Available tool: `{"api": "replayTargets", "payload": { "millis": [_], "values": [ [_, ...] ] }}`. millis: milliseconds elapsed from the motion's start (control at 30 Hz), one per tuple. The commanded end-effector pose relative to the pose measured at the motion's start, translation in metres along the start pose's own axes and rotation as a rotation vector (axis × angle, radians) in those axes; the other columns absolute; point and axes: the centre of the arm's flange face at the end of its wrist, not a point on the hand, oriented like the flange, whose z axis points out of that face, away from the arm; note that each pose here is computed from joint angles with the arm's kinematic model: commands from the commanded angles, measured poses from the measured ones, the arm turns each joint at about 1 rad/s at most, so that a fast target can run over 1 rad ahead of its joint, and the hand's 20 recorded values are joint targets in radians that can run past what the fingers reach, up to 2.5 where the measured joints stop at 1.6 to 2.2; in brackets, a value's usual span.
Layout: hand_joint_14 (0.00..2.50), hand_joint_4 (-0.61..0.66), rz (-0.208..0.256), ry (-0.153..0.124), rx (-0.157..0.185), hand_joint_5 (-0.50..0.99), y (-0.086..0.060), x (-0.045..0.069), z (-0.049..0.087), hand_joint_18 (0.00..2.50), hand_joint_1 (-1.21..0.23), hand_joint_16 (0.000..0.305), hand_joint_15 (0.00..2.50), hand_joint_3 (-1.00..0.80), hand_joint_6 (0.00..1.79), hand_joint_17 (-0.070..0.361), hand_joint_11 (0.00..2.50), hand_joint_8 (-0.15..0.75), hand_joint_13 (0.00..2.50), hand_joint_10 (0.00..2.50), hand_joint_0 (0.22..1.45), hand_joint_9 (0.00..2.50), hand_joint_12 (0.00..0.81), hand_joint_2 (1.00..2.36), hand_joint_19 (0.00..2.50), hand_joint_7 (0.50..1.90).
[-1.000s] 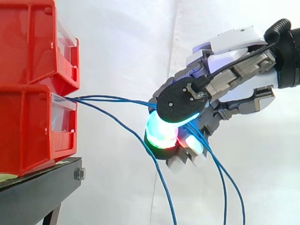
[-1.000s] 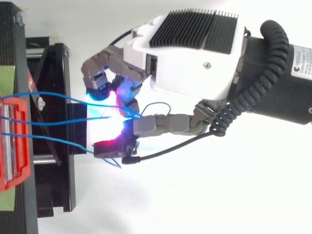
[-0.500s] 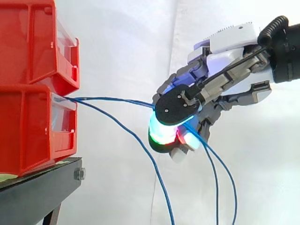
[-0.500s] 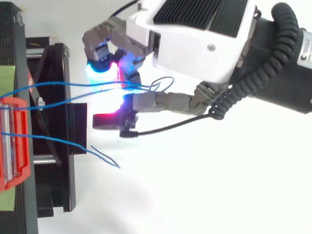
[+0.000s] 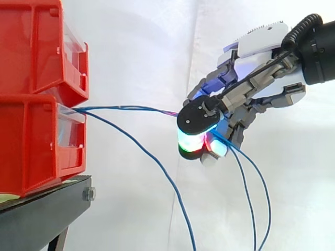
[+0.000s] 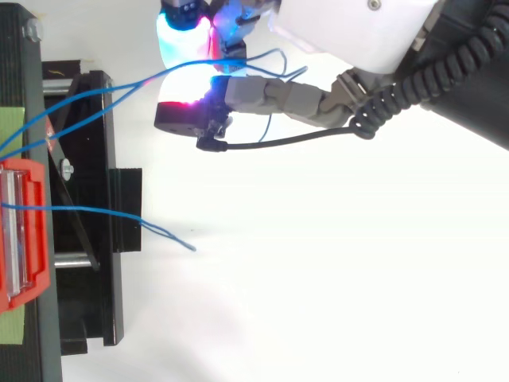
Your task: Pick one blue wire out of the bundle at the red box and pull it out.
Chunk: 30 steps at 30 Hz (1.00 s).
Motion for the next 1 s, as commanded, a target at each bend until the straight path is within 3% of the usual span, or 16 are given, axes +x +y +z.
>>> {"api": "replayTargets", "payload": {
  "millis": [0, 333, 433, 700, 967],
  "values": [
    [0.01, 0.2, 0.003, -0.002, 0.005, -0.18, -0.001, -0.001, 0.0, 0.82, -0.82, 0.056, 0.39, -0.25, 0.86, 0.126, 0.82, 0.381, 0.84, 0.02, 0.63, 0.94, 0.461, 1.02, 0.51, 1.0],
    [0.01, 0.2, 0.059, 0.041, -0.016, -0.18, 0.002, 0.004, -0.002, 0.81, -0.81, 0.056, 0.39, -0.26, 0.85, 0.127, 0.83, 0.38, 0.83, 0.02, 0.63, 0.93, 0.461, 1.02, 0.52, 1.01],
    [0.01, 0.2, 0.115, 0.058, -0.031, -0.18, 0.005, 0.006, -0.004, 0.81, -0.81, 0.056, 0.39, -0.25, 0.85, 0.127, 0.82, 0.38, 0.83, 0.02, 0.62, 0.93, 0.46, 1.02, 0.52, 1.02],
    [0.01, 0.21, 0.193, 0.1, -0.041, -0.18, 0.008, 0.01, -0.008, 0.8, -0.8, 0.056, 0.39, -0.26, 0.85, 0.127, 0.82, 0.381, 0.83, 0.02, 0.61, 0.92, 0.461, 1.02, 0.52, 1.02],
    [0.01, 0.22, 0.198, 0.118, -0.025, -0.18, 0.006, 0.012, -0.011, 0.8, -0.79, 0.057, 0.39, -0.26, 0.85, 0.128, 0.82, 0.383, 0.82, 0.02, 0.6, 0.92, 0.466, 1.02, 0.53, 1.01]
  ]
}}
